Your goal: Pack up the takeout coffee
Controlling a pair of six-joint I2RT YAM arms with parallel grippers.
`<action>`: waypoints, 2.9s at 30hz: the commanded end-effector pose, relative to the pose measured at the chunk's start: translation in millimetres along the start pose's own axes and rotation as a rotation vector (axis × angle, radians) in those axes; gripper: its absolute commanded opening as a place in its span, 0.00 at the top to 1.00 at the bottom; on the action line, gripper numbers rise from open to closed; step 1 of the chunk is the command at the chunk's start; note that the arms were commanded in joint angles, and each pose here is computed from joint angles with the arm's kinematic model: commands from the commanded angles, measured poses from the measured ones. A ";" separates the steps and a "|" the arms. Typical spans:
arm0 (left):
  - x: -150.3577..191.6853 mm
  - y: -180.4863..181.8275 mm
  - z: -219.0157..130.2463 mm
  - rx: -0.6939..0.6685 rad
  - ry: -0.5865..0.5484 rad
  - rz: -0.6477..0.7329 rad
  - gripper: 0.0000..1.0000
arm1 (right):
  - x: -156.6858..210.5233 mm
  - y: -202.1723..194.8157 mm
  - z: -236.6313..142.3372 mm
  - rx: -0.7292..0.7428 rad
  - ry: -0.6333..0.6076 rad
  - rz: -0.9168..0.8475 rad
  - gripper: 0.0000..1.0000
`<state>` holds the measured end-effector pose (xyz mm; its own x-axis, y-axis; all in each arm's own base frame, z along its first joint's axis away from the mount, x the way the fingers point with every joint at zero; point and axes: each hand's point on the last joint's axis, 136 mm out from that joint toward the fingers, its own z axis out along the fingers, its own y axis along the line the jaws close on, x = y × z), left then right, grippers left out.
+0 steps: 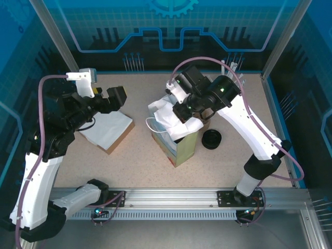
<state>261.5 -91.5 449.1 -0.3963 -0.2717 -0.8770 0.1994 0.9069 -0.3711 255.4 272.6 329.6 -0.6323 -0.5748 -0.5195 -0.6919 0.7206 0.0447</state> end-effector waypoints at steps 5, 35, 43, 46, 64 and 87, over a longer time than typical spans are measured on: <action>9.1 3.2 2.5 -0.010 0.025 0.020 0.01 | 5.2 12.8 42.1 -0.036 0.104 -0.010 1.00; 19.4 6.7 13.5 -0.013 0.046 0.000 0.01 | -9.8 -7.3 16.7 -0.033 0.028 0.055 0.41; 25.4 34.5 20.3 -0.139 0.036 -0.053 0.01 | -7.9 -45.3 -52.5 0.037 -0.197 0.130 0.29; 33.8 58.1 23.7 -0.204 0.037 -0.121 0.01 | 3.4 -71.7 -67.7 0.102 -0.282 0.184 0.22; 133.5 205.1 63.4 -0.587 0.041 -0.180 0.01 | 162.1 -201.3 -36.1 0.528 -0.472 0.523 0.00; 209.3 233.0 153.2 -0.389 -0.071 0.103 0.01 | 184.3 -278.4 114.6 0.620 -0.662 0.454 0.00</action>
<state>344.5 19.3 102.7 -0.4754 -0.2444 -0.8451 -0.2091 0.9645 -0.1613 341.2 -1.6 80.3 -0.5300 0.0493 -0.8466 0.0630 0.9978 0.0186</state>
